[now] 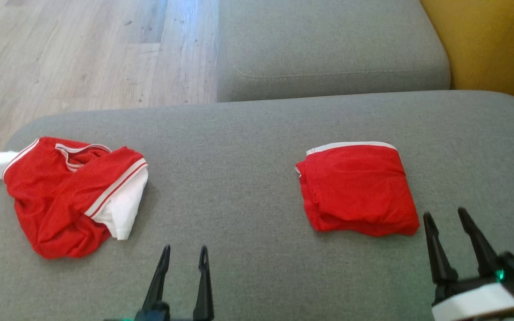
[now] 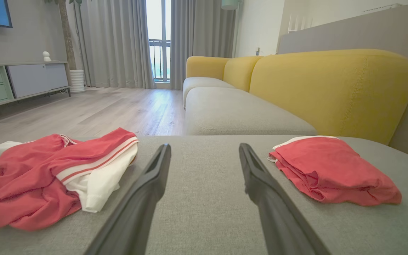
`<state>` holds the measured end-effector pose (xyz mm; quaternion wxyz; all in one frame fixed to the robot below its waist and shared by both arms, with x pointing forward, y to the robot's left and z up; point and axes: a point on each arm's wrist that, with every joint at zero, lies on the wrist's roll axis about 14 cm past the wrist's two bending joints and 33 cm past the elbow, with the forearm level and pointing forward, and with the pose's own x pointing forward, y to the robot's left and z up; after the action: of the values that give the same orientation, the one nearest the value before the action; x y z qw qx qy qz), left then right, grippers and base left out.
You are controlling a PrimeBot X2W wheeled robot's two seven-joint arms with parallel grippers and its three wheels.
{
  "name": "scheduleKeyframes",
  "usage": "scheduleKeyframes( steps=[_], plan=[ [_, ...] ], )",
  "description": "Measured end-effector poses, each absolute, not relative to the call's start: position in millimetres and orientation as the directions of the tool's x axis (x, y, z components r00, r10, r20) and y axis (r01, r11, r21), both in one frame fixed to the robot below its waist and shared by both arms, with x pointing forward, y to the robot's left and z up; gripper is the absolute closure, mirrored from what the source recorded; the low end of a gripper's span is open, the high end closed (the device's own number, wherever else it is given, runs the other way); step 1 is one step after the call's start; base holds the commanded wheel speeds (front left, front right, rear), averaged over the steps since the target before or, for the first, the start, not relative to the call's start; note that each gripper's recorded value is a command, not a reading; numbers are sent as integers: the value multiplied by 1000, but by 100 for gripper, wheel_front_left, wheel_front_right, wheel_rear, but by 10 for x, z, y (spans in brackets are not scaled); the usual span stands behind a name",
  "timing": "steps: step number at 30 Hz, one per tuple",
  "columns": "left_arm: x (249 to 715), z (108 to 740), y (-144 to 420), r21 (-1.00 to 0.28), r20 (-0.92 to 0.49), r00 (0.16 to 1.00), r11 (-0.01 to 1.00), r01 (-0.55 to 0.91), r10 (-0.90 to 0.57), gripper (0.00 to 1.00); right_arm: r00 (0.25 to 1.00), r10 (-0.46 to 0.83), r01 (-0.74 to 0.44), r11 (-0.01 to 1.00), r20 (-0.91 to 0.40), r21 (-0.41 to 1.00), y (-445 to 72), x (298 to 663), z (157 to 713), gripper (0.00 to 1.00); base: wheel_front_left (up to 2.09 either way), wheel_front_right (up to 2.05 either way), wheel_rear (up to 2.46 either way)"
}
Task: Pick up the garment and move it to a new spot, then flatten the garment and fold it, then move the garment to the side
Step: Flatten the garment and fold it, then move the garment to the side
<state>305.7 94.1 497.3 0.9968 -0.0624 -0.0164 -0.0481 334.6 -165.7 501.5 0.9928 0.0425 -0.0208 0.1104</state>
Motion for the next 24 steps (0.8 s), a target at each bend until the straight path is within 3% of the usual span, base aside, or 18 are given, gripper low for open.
scheduleKeyframes(
  steps=[7, 24],
  plan=[
    [2903, 4870, 1011, -108, 9, 997, 991, 75, -74, 0, 982, 188, -189, 977, 20, 100, -1670, 3175, 4892, 0, 0, 0, 0],
    [2869, 4921, 1015, -103, 29, 996, 991, 87, -84, 0, 977, 215, -214, 972, 4, 99, -1583, 3137, 4837, 0, 0, 0, 0]
  ],
)
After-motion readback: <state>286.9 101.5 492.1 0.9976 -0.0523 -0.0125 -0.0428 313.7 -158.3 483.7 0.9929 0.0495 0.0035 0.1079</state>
